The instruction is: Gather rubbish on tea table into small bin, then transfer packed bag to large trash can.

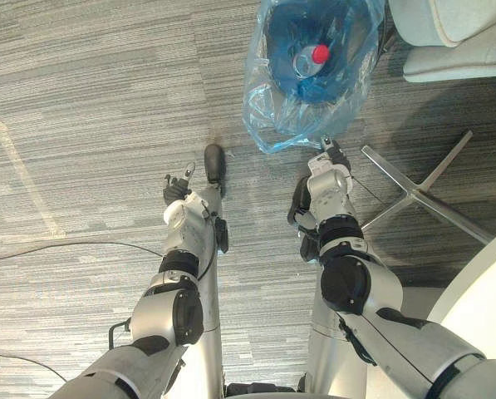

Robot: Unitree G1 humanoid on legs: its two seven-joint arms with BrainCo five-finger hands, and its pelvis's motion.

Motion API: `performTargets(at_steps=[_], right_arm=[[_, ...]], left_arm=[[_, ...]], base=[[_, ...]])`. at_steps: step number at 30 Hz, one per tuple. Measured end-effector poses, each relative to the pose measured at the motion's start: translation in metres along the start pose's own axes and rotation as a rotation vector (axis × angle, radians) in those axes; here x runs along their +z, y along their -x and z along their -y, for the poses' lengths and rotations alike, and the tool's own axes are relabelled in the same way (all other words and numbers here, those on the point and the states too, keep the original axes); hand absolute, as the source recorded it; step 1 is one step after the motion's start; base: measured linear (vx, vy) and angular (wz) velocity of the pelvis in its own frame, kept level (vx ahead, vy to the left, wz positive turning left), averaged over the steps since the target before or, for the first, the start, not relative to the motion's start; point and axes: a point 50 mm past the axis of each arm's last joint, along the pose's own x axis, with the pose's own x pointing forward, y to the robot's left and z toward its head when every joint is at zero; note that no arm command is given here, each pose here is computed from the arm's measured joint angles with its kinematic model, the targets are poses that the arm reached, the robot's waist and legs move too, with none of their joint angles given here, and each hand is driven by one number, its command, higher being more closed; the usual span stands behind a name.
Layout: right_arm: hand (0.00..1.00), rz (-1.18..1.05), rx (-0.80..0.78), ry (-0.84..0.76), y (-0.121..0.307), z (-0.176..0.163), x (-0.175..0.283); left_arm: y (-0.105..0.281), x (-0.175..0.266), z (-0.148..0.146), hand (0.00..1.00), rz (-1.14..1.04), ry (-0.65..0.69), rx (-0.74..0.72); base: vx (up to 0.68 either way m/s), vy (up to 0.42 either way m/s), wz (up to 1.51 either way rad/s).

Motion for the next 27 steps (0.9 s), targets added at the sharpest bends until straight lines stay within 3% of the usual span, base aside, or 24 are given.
performTargets(at_steps=[27], right_arm=[[1.0, 0.114, 0.009, 0.092, -0.003, 0.037, 0.009]], left_arm=[[0.001, -0.007, -0.007, 0.0, -0.015, -0.026, 0.005]], base=[[-0.02, -0.004, -0.03]])
